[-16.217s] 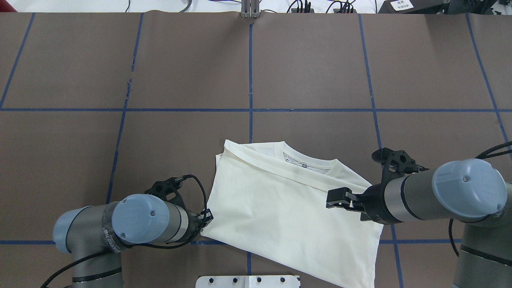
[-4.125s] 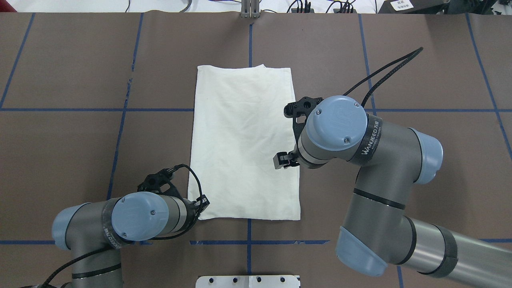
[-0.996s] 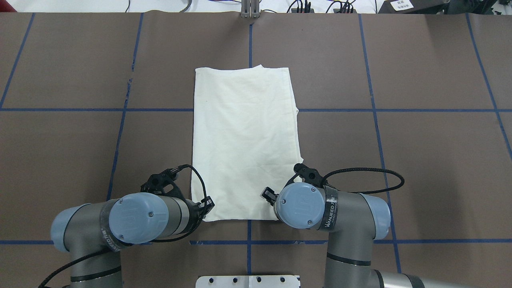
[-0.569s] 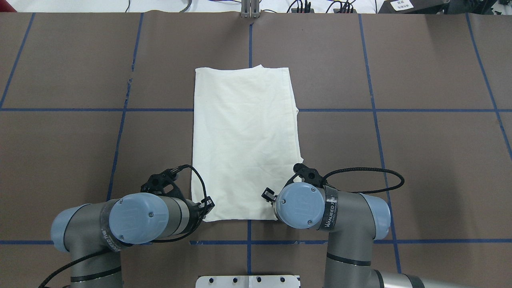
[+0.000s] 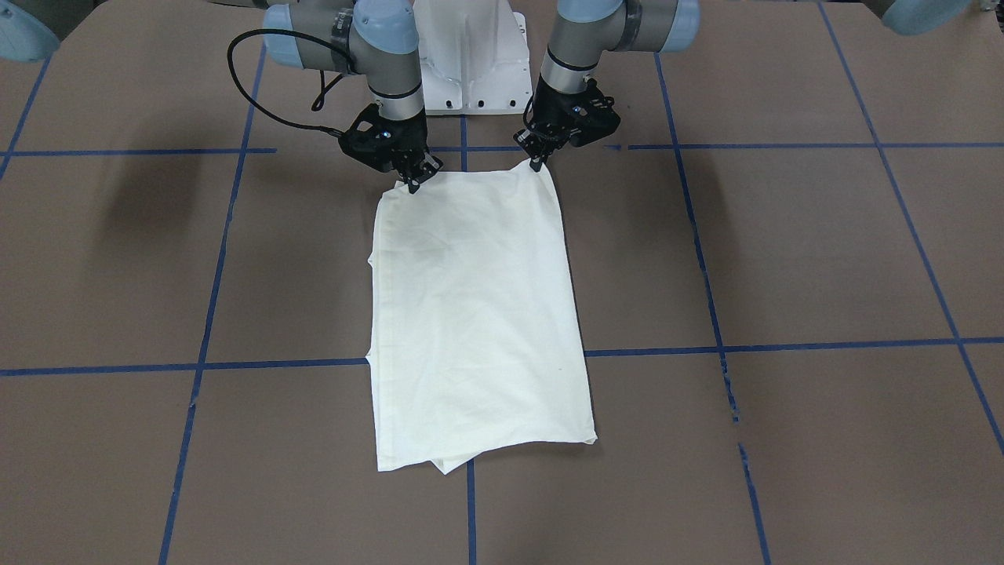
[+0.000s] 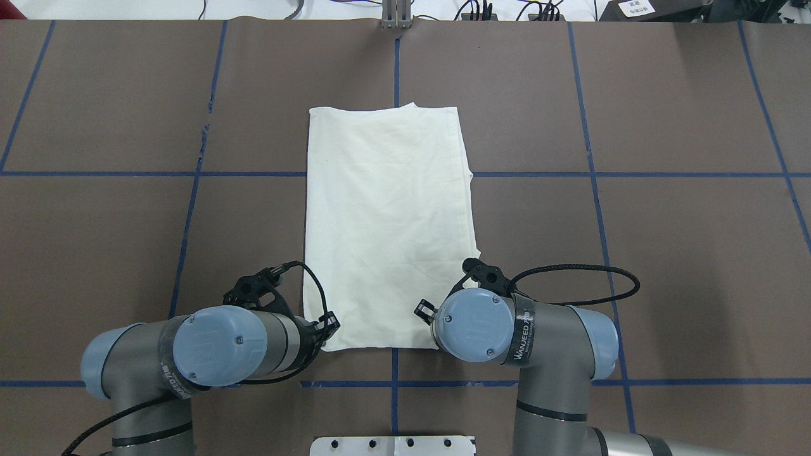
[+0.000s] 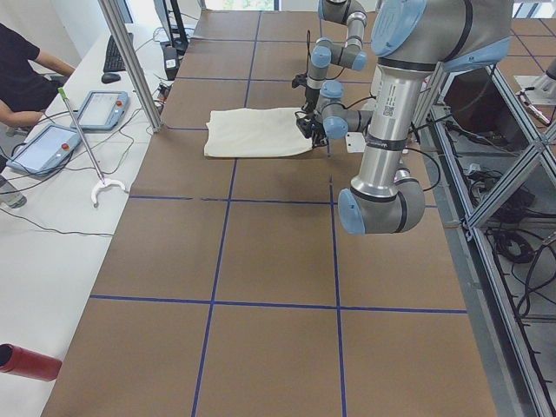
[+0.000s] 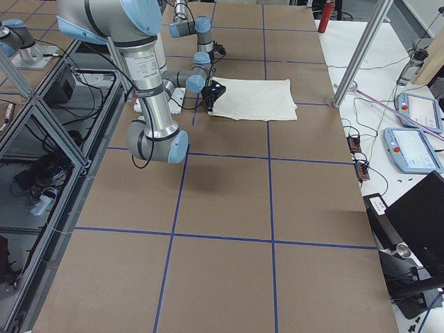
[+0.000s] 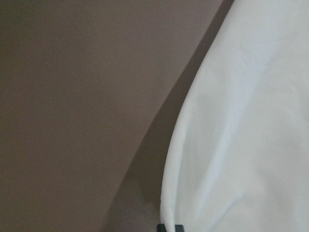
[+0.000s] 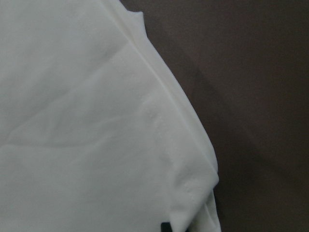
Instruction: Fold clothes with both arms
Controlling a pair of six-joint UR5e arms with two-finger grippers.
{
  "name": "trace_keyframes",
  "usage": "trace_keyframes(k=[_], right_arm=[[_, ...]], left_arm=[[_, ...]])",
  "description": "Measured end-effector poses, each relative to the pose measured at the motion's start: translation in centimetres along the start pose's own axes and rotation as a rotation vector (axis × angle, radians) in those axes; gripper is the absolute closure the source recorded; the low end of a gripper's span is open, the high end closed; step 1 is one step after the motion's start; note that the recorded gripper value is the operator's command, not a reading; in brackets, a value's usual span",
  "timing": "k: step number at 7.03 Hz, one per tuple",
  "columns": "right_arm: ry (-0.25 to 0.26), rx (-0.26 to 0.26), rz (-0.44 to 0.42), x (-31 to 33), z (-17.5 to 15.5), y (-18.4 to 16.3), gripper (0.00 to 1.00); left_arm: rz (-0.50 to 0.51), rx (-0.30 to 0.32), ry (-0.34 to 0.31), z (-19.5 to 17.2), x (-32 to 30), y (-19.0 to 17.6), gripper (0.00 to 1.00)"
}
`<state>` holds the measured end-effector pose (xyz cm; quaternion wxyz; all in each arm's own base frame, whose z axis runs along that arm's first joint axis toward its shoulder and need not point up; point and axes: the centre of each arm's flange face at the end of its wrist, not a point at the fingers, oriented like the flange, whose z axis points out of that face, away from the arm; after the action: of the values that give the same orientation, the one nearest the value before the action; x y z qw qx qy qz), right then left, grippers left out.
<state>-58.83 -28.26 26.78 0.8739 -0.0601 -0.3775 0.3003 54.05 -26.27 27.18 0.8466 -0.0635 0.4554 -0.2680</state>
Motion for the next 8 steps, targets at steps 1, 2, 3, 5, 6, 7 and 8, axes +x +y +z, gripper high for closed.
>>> trace_keyframes(k=[1,2,3,5,6,7,8], right_arm=[[-0.014,-0.005,0.004,-0.2,-0.2,-0.3,1.00],[-0.031,-0.014,0.008,-0.4,-0.6,-0.6,1.00],[-0.047,-0.022,0.010,-0.2,-1.3,-0.8,1.00],[-0.076,-0.059,-0.009,2.2,-3.8,-0.4,1.00],[-0.086,-0.086,-0.029,3.9,-5.2,0.6,1.00],[-0.092,-0.118,-0.054,5.5,-6.4,2.1,1.00],[-0.099,-0.147,-0.075,6.4,-7.3,3.5,1.00]], left_arm=[[0.000,-0.001,0.002,-0.1,0.0,0.0,1.00],[0.000,-0.003,0.006,-0.3,0.1,0.1,1.00],[0.001,-0.006,0.015,-0.9,0.1,0.1,1.00],[0.013,-0.035,0.050,-3.4,0.2,1.4,1.00],[0.032,-0.068,0.060,-4.6,-0.5,3.1,1.00],[0.053,-0.105,0.062,-5.8,-1.9,4.8,1.00],[0.071,-0.136,0.061,-7.0,-3.4,6.1,1.00]])
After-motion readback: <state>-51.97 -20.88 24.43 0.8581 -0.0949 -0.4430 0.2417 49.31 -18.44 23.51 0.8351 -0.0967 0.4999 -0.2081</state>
